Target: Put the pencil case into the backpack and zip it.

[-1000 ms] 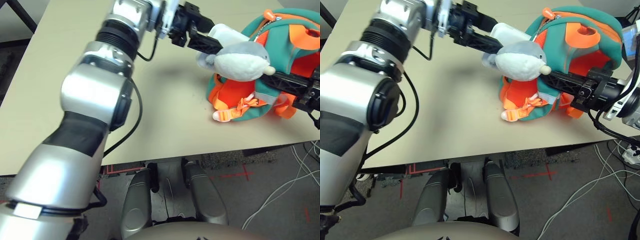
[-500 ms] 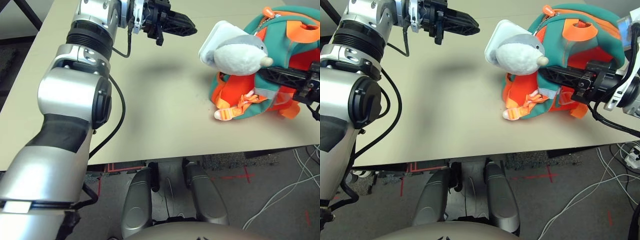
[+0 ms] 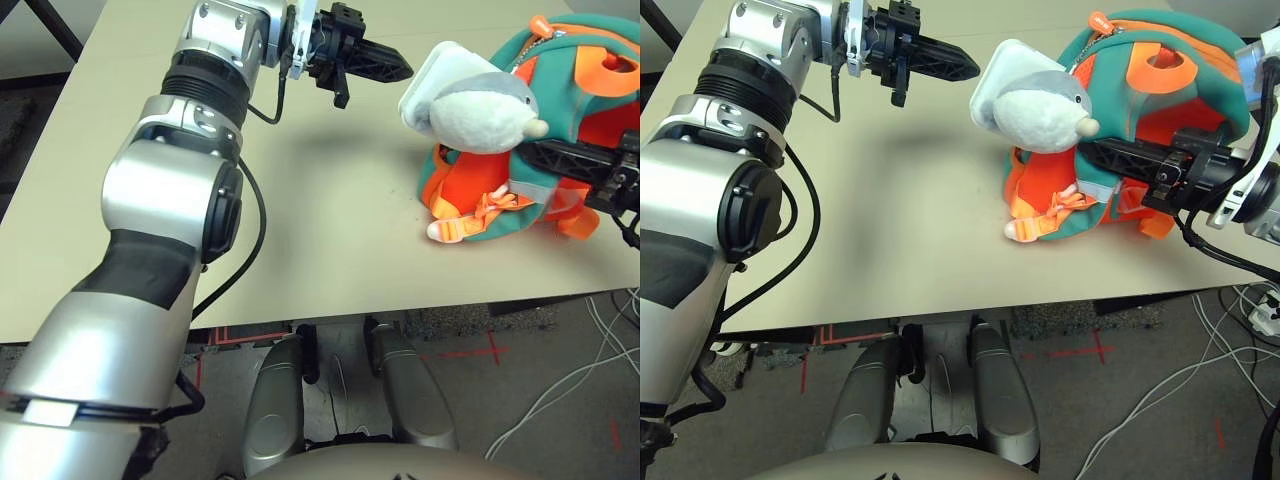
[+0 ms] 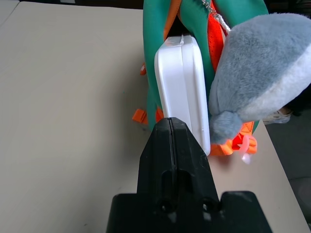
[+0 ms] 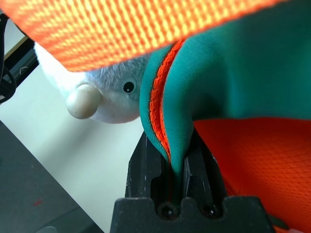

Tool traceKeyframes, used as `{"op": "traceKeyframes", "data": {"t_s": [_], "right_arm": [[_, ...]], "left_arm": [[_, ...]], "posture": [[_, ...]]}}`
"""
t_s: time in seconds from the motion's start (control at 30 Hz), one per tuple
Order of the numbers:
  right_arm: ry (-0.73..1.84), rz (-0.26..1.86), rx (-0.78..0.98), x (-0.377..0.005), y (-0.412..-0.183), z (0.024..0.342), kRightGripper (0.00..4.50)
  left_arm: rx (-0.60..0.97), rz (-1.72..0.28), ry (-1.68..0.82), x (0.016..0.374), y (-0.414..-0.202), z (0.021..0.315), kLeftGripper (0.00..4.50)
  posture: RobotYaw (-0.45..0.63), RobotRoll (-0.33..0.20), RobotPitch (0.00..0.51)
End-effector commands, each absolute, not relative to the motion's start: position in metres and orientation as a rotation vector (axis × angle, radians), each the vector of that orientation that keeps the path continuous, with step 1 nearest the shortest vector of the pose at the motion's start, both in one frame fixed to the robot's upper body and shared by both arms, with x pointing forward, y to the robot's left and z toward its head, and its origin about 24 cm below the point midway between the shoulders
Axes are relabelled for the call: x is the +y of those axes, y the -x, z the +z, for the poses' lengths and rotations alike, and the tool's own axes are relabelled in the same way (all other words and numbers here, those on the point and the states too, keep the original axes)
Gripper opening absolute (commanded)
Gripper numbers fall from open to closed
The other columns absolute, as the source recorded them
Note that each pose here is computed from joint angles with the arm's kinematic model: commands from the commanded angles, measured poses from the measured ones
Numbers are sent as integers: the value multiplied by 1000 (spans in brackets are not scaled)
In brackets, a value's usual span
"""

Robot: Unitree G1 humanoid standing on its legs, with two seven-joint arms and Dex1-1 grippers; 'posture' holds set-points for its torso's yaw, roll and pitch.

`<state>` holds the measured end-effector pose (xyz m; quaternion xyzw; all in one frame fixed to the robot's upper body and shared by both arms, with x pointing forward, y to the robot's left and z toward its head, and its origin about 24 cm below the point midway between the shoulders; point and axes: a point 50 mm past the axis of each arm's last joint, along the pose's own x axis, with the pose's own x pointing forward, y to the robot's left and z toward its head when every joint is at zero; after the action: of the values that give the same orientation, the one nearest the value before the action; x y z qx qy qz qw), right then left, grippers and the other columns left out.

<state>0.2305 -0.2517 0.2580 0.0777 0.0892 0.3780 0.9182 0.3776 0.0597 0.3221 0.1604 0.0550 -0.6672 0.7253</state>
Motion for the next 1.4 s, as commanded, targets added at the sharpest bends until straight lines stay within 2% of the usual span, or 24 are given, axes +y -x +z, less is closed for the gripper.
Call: {"op": "traceKeyframes", "data": {"t_s": [0.03,0.6,1.1,1.23,1.4], "right_arm": [[-153,805,214,-246,-227,253,118],[-154,812,216,-245,-229,252,118],[-166,820,214,-240,-230,248,118],[-166,818,214,-240,-231,247,118],[-155,809,216,-241,-235,248,118]], "left_arm": [[143,-1486,-353,59,-377,320,0],[155,-1518,-337,46,-376,312,0],[140,-1538,-285,-10,-370,288,0],[135,-1538,-295,-11,-370,286,0],[36,-1495,-297,12,-374,310,0]], "posture": [[-124,0,249],[-130,0,259],[-173,0,264],[-163,0,257],[-130,0,249]]}}
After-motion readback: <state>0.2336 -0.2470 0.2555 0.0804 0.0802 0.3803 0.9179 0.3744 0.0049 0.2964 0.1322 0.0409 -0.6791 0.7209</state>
